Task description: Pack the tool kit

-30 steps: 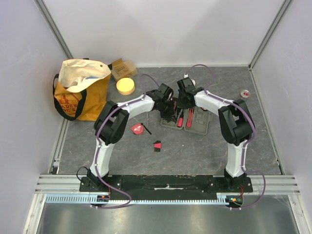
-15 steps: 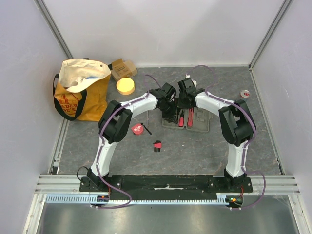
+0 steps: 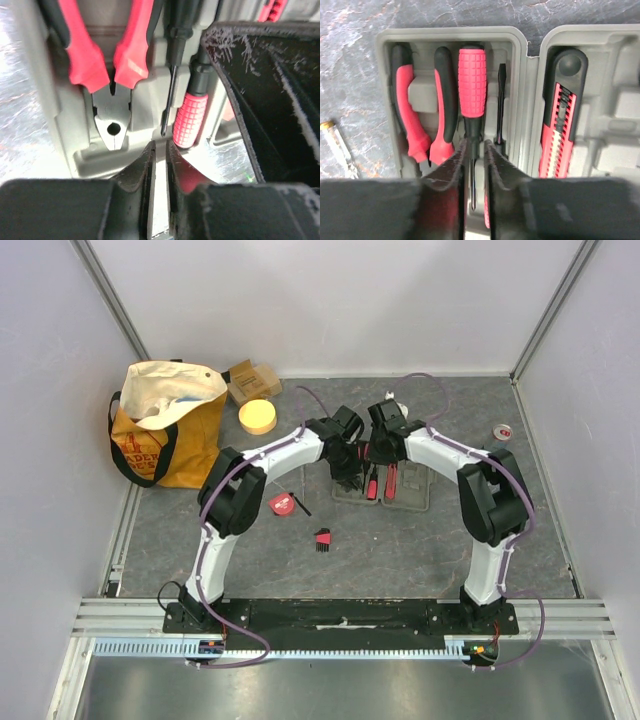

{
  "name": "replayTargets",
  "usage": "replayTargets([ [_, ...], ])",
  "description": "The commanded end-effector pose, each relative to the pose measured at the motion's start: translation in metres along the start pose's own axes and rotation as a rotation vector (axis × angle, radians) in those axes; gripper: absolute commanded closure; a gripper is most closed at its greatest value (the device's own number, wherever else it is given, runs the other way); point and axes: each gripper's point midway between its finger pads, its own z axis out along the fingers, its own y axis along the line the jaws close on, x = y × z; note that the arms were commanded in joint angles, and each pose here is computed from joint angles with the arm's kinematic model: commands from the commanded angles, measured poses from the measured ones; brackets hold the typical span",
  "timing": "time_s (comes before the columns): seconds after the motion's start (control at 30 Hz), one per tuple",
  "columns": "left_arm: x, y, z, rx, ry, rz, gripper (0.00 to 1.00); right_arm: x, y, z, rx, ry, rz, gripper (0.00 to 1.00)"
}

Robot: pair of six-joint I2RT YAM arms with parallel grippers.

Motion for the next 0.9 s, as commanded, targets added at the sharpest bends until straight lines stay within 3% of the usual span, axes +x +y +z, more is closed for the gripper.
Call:
replayTargets([
  [0.0,-0.031,-0.025,-0.07,0.051,-0.177,0.017,0.78,-0.05,0.018,-0.055,-0.067,-0.14,0.004,0.71],
  [0.27,-0.053,0.033,-0.138,-0.025,-0.388,-0.044,0.67,-0.039,0.031,-0.09,-0.183,-0.149,-0.123,0.51],
  [0.37,-0.05,0.071,-0.149,-0.063,-0.411,-0.099,0.6,-0.026,0.05,-0.097,-0.245,-0.152,-0.203,0.47],
  [0.6,-0.033,0.148,-0.156,-0.146,-0.418,-0.242,0.57,0.023,0.115,-0.109,-0.387,-0.131,-0.451,0.37],
  [0.87,-0.019,0.184,-0.164,-0.164,-0.44,-0.318,0.56,0.067,0.154,-0.099,-0.401,-0.083,-0.55,0.26],
])
